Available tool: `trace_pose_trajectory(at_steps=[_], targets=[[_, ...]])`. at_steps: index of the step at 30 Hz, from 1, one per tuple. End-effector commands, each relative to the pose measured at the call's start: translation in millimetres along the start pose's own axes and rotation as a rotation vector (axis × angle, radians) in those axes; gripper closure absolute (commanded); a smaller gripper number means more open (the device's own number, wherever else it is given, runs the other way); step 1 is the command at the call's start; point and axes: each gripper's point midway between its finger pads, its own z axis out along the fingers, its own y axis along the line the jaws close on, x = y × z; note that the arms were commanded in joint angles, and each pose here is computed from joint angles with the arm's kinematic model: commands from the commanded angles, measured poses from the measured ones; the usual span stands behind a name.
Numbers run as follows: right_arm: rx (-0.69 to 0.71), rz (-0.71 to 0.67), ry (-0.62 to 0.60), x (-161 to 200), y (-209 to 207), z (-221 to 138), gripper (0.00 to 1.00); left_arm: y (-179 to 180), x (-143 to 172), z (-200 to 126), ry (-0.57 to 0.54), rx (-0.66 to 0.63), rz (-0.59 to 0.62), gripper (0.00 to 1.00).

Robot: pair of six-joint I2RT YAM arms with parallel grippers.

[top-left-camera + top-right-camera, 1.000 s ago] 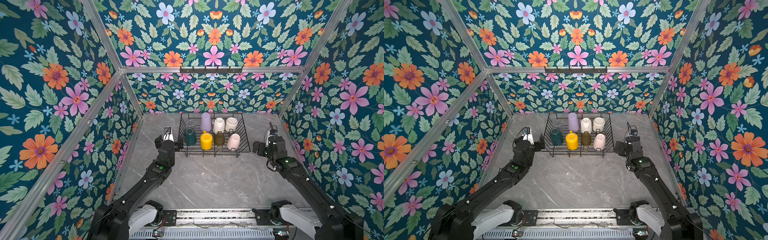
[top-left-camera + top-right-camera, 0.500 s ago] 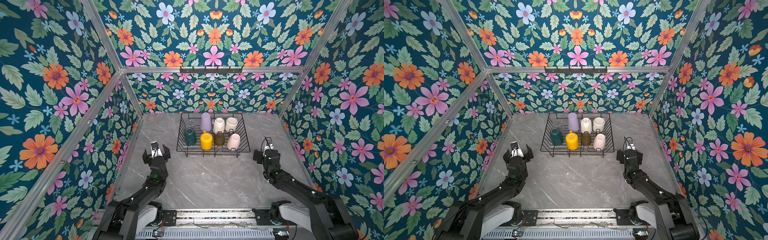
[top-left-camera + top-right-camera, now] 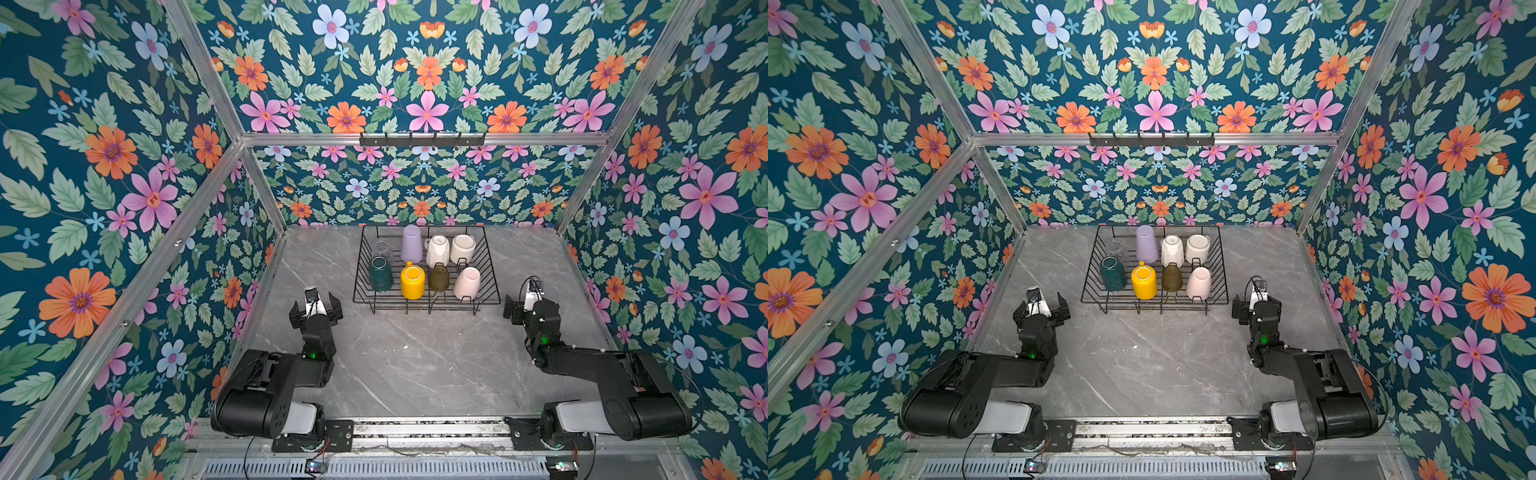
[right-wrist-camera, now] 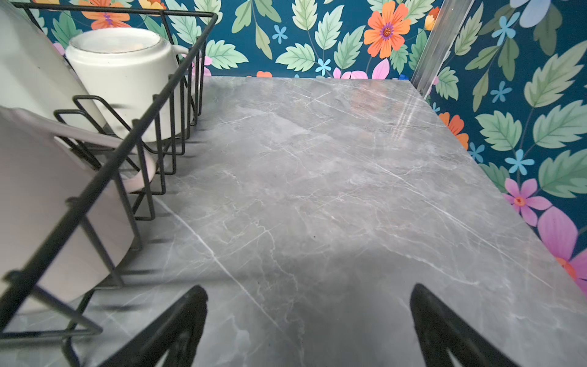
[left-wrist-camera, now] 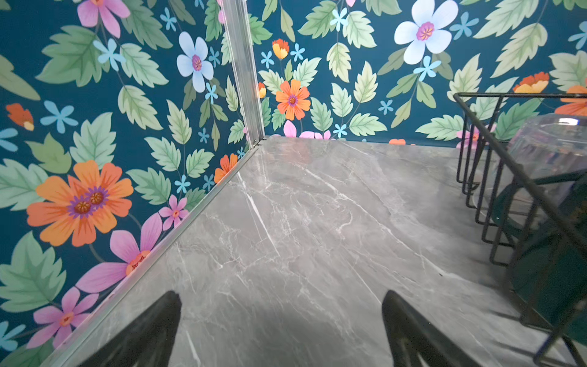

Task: Load cups into a dish rack
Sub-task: Reset both arms

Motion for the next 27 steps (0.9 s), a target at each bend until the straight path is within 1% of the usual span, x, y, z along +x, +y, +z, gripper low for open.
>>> trace_pose_trajectory(at_steps=[1,2,3,5,6,7,8,10,12,15,16,17,19,21,23,27], targets=[[-0.037,0.016,-0.067,-17,5,1,0.01,0,-20,0,-0.116,-0.006,-0.012,0.0],[-0.045,0.017,-0.065,-16,5,1,0.01,-2,-22,1,-0.153,0.005,-0.005,0.0],[-0.053,0.019,-0.068,-16,6,0,0.01,-3,-22,1,-0.164,0.002,0.013,0.0],[-0.069,0.022,-0.08,-14,7,-1,0.01,-4,-12,3,-0.091,0.016,-0.004,0.0],[-0.075,0.023,-0.077,-10,7,0,0.01,-3,-14,7,-0.091,0.009,-0.008,0.0],[-0.08,0.024,-0.112,-15,8,1,0.01,-4,-17,10,-0.107,0.011,-0.002,0.0],[-0.079,0.018,-0.113,-12,8,1,0.01,-5,-16,12,-0.099,0.013,0.007,0.0],[-0.097,0.014,-0.079,-9,11,0,0.01,-6,-10,17,-0.057,0.025,-0.006,0.0],[-0.091,0.016,-0.102,-12,10,0,0.01,-5,-12,21,-0.067,0.028,-0.006,0.0],[-0.092,0.015,-0.092,-11,10,0,0.01,-5,-3,27,-0.017,0.047,-0.026,0.0],[-0.091,0.016,-0.093,-10,10,0,0.01,-3,1,31,-0.013,0.04,-0.039,0.0],[-0.091,0.015,-0.085,-10,10,1,0.01,-6,-1,35,-0.033,0.043,-0.012,0.0],[-0.092,0.016,-0.089,-10,10,1,0.01,-6,9,38,0.041,0.05,-0.027,0.0],[-0.093,0.015,-0.085,-10,10,1,0.01,-5,1,38,-0.012,0.048,-0.025,0.0],[-0.09,0.016,-0.088,-11,9,1,0.01,-4,5,36,0.008,0.049,-0.022,0.0],[-0.091,0.016,-0.087,-11,10,1,0.01,-5,2,37,-0.005,0.048,-0.023,0.0]])
